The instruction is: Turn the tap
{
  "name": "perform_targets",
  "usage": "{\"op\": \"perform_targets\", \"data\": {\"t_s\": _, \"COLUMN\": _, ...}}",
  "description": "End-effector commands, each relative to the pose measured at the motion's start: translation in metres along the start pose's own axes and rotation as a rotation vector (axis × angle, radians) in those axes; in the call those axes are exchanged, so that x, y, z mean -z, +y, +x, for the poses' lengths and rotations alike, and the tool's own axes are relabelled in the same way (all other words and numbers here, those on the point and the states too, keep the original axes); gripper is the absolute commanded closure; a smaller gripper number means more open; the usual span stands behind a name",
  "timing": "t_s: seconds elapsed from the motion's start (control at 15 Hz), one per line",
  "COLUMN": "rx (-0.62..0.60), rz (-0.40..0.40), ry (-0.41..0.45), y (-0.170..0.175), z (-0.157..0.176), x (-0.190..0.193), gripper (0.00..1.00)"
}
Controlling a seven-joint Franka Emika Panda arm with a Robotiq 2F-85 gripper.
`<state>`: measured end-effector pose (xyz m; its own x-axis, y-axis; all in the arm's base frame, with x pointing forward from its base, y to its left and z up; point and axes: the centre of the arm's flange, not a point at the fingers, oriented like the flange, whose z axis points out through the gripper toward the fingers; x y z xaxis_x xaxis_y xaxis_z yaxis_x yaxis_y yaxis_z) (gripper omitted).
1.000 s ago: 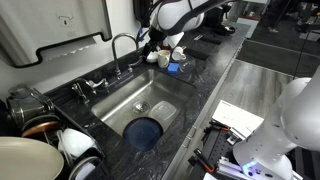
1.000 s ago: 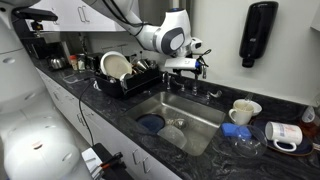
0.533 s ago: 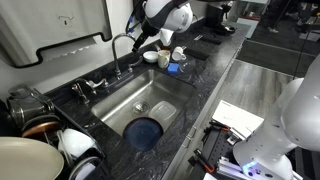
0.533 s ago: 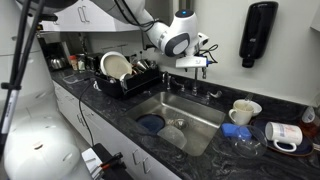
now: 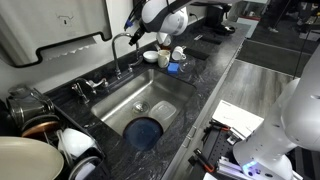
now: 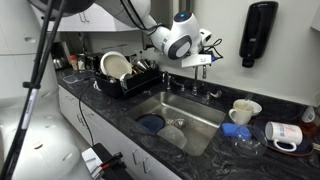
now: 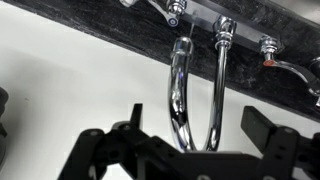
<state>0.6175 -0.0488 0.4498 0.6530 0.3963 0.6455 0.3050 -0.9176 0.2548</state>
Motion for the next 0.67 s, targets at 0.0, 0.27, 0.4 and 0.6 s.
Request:
{"op": "perform_targets", "data": {"t_s": 0.0, "rx": 0.003, "rz": 0.072, "ry": -0.106, "y": 0.003, "z": 0.004, "x": -0.030, "gripper": 0.00}}
{"op": "perform_targets", "data": {"t_s": 0.27, "rx": -0.014, "rz": 0.254, "ry": -0.280, "y": 0.006, "z": -0.005, "x": -0.045, "gripper": 0.00}}
{"op": "perform_targets", "data": {"t_s": 0.4, "rx": -0.028, "rz": 0.306, "ry": -0.316, "y": 0.014, "z": -0.002, "x": -0.039, "gripper": 0.00}}
{"op": "perform_targets", "data": {"t_s": 0.6, "rx": -0.042, "rz": 0.395, "ry": -0.354, "y": 0.017, "z": -0.006, "x": -0.034, "gripper": 0.00}}
